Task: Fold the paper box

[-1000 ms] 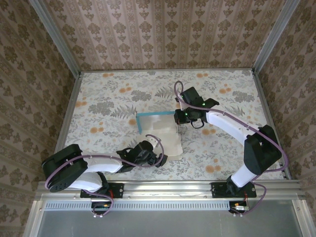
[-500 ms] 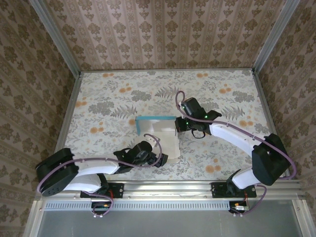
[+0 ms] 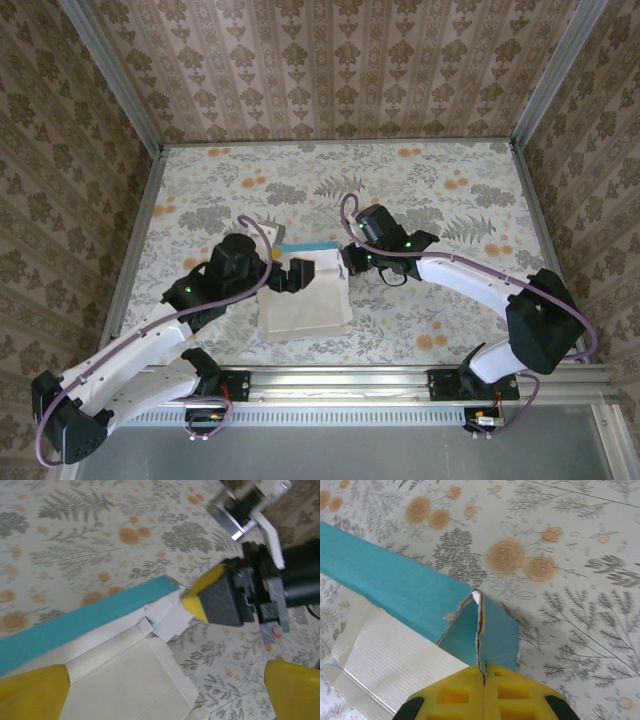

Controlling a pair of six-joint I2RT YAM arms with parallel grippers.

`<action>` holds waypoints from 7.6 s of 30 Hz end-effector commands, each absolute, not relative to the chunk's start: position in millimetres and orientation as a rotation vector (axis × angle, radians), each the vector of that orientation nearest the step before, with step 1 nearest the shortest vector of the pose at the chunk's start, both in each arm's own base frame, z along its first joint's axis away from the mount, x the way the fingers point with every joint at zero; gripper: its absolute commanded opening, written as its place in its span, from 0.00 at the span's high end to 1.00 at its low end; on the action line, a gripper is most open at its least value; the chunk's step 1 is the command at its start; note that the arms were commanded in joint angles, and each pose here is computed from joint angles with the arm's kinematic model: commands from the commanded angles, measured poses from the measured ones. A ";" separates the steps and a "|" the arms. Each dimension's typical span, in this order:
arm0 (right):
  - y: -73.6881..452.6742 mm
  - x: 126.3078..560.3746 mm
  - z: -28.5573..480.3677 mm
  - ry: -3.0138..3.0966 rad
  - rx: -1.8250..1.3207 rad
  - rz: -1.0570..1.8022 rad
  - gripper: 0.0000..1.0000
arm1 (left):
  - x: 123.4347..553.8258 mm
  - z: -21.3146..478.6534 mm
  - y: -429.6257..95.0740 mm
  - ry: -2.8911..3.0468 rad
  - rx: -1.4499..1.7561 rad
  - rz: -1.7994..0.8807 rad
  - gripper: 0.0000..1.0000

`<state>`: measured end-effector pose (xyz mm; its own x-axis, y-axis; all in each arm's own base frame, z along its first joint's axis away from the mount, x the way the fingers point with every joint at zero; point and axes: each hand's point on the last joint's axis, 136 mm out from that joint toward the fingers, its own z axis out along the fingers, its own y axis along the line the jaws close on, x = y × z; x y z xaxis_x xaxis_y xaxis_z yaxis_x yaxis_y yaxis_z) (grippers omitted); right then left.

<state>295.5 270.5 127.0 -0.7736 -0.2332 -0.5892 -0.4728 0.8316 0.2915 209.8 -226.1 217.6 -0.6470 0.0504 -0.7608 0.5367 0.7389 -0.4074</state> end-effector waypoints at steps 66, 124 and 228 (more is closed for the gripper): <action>339.3 279.4 121.2 2.360 -0.715 0.666 0.83 | 293.5 109.5 -227.6 2.259 0.410 -0.989 0.04; 299.0 259.3 80.2 2.445 -0.393 0.797 0.67 | 312.7 110.5 -234.0 2.218 0.302 -0.914 0.03; 282.8 325.3 132.8 2.152 -0.566 1.040 0.20 | 302.5 103.4 -220.3 2.247 0.283 -0.885 0.02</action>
<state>333.9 258.9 132.6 -0.6874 -0.0523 -0.7244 -0.5346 0.7116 0.4559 310.8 -228.2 119.1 -0.7009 -0.0765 -0.7092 0.4540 0.7190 -0.5262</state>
